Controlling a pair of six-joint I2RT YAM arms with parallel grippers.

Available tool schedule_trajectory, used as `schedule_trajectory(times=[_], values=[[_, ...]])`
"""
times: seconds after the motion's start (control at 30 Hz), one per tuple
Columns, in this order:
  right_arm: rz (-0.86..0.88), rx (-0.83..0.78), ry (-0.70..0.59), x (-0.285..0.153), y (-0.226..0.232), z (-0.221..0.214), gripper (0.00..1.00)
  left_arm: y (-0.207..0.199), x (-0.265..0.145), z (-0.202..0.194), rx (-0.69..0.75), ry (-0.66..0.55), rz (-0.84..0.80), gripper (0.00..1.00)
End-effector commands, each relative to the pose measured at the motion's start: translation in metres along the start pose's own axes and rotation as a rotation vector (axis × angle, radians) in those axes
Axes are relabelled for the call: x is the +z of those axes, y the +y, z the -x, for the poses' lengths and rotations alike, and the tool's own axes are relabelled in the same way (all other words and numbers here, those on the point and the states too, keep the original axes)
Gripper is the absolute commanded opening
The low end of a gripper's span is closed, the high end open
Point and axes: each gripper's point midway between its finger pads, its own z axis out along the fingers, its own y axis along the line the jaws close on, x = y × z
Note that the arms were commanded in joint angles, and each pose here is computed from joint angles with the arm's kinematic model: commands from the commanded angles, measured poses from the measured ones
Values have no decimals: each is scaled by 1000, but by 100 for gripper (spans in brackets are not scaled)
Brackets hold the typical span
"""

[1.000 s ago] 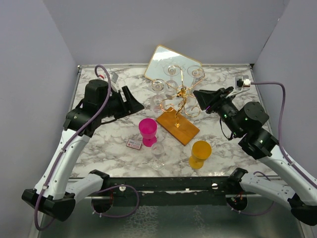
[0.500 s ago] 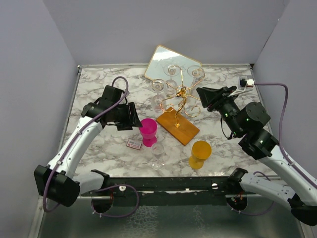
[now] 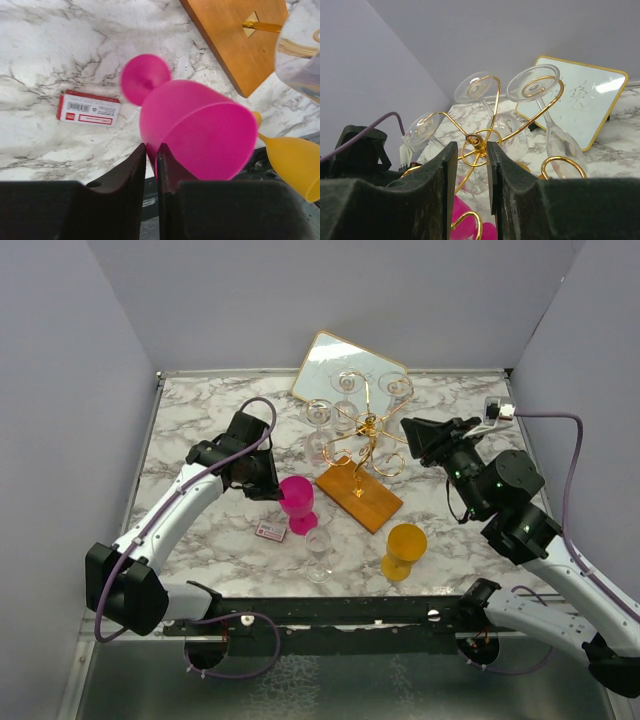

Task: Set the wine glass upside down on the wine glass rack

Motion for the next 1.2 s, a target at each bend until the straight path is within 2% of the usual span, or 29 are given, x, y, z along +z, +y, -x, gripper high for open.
schedule_trajectory(times=[0.0, 0.07, 0.3, 0.43, 0.6, 0.8, 0.93, 1.07, 1.17], values=[[-18, 2, -38, -3, -3, 9, 30, 4, -3, 14, 8, -76, 44, 10], [-14, 3, -36, -3, -2, 9, 30, 5, -7, 18, 14, -100, 54, 0], [4, 2, -32, -2, 2, 11, 30, 14, -40, 40, 31, -239, 139, 0], [28, 1, -19, 1, 9, 9, 30, 20, -82, 67, 21, -424, 212, 0], [63, 26, 2, 8, 20, 8, 30, 11, -156, 106, -11, -719, 207, 0], [194, 115, 69, 14, 53, 1, 31, -26, -231, 136, -27, -998, 10, 0], [413, 136, 163, 13, 100, -5, 34, -59, -278, 148, -32, -1164, -193, 0], [540, 226, 198, 15, 133, 1, 40, -90, -317, 150, -7, -1276, -399, 0], [546, 310, 187, 25, 145, 16, 43, -112, -344, 148, 21, -1339, -552, 0]])
